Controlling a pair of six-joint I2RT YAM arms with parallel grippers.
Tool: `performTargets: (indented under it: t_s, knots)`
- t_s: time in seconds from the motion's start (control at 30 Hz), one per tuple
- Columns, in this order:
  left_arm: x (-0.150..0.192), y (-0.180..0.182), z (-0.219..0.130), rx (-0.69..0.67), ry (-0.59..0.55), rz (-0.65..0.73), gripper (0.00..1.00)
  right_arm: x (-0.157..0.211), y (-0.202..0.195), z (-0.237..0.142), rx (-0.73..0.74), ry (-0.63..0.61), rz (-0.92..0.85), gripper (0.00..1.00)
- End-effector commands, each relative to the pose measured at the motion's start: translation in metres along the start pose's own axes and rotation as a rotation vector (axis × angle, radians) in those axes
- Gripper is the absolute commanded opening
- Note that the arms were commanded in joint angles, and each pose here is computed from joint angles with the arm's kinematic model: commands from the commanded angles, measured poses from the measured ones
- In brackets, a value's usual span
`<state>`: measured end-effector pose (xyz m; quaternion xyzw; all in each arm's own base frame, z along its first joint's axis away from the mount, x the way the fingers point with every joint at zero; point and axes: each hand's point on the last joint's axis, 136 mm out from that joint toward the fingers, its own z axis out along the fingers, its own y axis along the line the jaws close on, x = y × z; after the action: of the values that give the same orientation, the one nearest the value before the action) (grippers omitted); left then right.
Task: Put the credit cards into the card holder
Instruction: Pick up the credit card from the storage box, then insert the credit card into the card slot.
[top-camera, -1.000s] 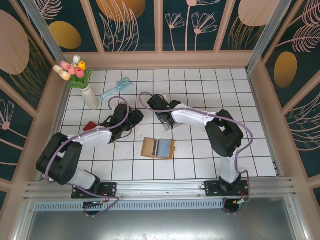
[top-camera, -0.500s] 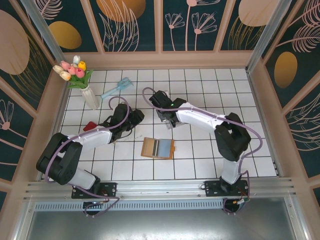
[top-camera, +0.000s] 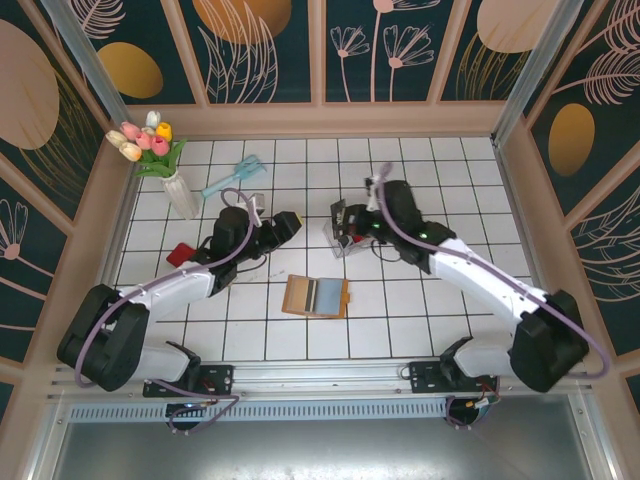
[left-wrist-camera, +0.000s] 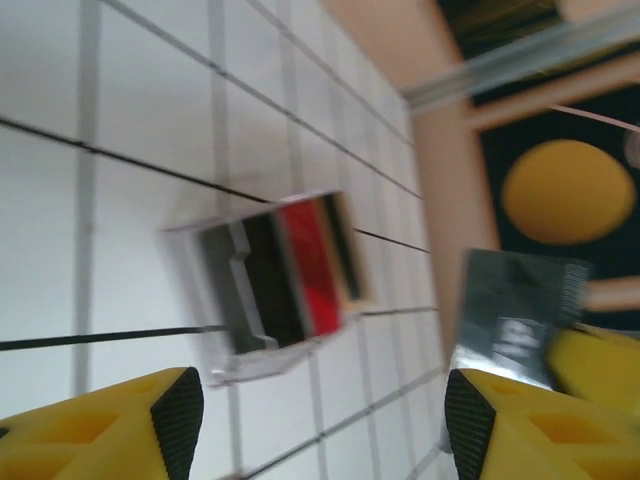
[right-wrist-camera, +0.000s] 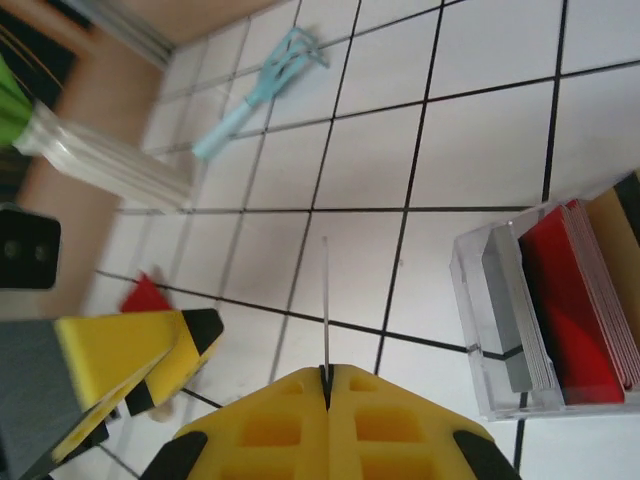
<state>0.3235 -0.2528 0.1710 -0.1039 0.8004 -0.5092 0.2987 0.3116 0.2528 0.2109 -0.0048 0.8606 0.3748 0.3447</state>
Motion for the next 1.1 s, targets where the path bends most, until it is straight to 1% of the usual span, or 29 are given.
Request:
performTargets:
  t_s: [0.0,0.2,0.37,0.47,0.6,0.63,0.73,0.8,0.83,0.87,0.93,0.97,1.0,1.03,1.07]
  knots:
    - [0.008,-0.053,-0.008,0.257,0.078,0.054,0.68,-0.006,0.055,-0.023,-0.366,0.002,0.101,0.01]
    - [0.013,-0.080,-0.007,0.418,0.147,0.034,0.66,0.002,0.070,-0.034,-0.479,0.036,0.125,0.01]
    - [0.015,-0.083,-0.006,0.435,0.164,0.055,0.59,0.003,0.073,-0.034,-0.515,0.038,0.144,0.02]
    - [0.017,-0.088,-0.008,0.460,0.174,0.065,0.50,0.004,0.073,-0.031,-0.531,0.044,0.161,0.02]
    - [0.020,-0.088,-0.010,0.468,0.185,0.065,0.33,0.005,0.071,-0.027,-0.531,0.047,0.185,0.02]
    - [0.020,-0.088,-0.011,0.473,0.185,0.063,0.27,0.005,0.069,-0.025,-0.528,0.047,0.193,0.02]
    - [0.019,-0.090,-0.014,0.484,0.174,0.060,0.14,0.007,0.061,-0.019,-0.500,0.041,0.219,0.02]
    - [0.020,-0.089,-0.016,0.480,0.166,0.059,0.05,0.011,0.053,-0.015,-0.476,0.043,0.239,0.04]
    - [0.021,-0.086,-0.017,0.469,0.165,0.059,0.01,0.015,0.048,-0.013,-0.456,0.051,0.247,0.06]
    - [0.022,-0.083,-0.017,0.455,0.166,0.061,0.00,0.019,0.042,-0.010,-0.425,0.061,0.254,0.10]
    - [0.028,-0.067,-0.014,0.374,0.185,0.067,0.00,0.032,0.025,-0.007,-0.357,0.080,0.260,0.23]
    - [0.033,-0.049,-0.010,0.287,0.203,0.083,0.00,0.040,0.008,-0.004,-0.275,0.088,0.269,0.29]
    - [0.039,-0.026,-0.007,0.177,0.221,0.108,0.00,0.049,-0.012,-0.001,-0.171,0.099,0.257,0.34]
    - [0.046,-0.005,-0.008,0.082,0.245,0.127,0.00,0.058,-0.024,0.001,-0.101,0.114,0.237,0.36]
    - [0.053,0.017,-0.011,-0.013,0.268,0.144,0.00,0.071,-0.041,0.002,0.014,0.140,0.209,0.37]
